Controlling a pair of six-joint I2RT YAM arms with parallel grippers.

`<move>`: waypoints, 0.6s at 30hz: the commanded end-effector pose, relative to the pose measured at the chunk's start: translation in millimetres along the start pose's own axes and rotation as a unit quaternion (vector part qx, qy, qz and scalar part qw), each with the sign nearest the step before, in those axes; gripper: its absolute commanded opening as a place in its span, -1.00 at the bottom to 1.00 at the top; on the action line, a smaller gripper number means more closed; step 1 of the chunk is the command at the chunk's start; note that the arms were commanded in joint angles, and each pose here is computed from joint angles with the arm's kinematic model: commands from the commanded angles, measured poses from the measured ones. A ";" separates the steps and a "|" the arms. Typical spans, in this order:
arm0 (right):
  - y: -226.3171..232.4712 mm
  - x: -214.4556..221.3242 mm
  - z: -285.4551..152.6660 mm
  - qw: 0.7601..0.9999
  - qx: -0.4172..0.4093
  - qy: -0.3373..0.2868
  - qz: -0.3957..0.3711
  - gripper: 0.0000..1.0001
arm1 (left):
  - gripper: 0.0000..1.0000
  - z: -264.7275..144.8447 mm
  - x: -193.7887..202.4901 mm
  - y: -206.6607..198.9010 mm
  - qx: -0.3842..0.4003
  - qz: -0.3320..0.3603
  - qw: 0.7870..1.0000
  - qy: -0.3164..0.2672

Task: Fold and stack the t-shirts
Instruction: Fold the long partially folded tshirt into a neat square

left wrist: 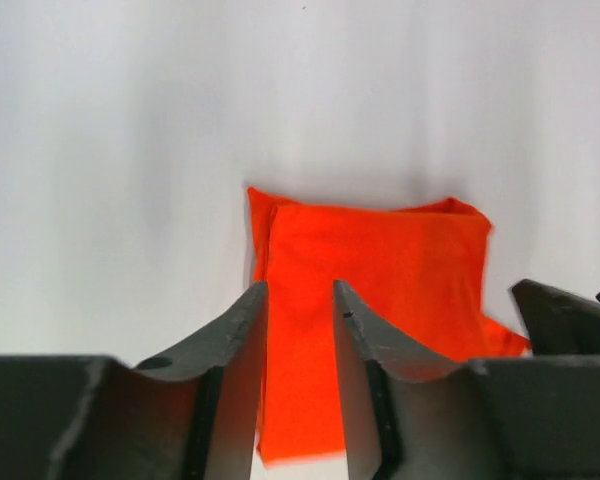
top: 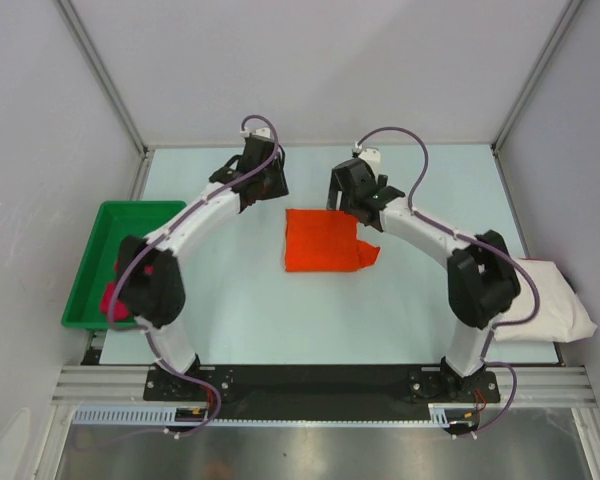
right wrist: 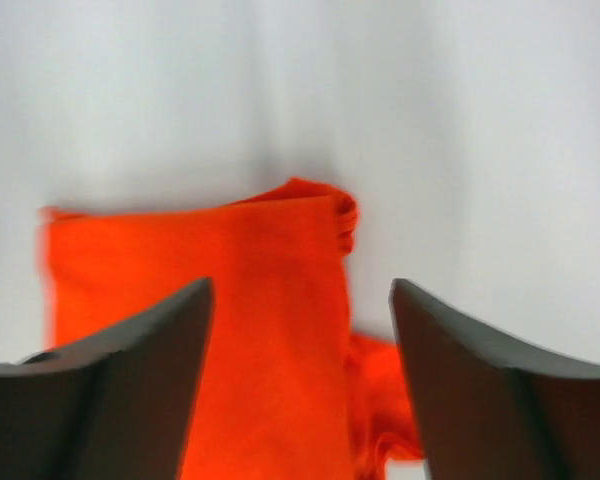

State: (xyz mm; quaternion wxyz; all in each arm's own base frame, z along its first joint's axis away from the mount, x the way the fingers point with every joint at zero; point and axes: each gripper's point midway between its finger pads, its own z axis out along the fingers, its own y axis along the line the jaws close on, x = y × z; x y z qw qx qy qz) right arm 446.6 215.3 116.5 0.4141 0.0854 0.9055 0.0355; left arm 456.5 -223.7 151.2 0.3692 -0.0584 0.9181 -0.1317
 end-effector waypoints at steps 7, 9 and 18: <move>20.9 9.5 -123.5 0.993 -0.051 -0.076 -0.075 0.99 | 0.37 -150.2 49.3 36.6 -0.067 0.101 0.988 -0.098; 17.8 23.8 -140.3 0.992 -0.050 -0.080 -0.089 0.99 | 0.58 -174.7 58.6 41.0 -0.050 0.086 0.989 -0.109; 5.0 62.0 -171.1 0.993 -0.039 -0.072 -0.089 0.99 | 0.79 -202.8 96.8 82.9 -0.066 0.075 0.990 -0.100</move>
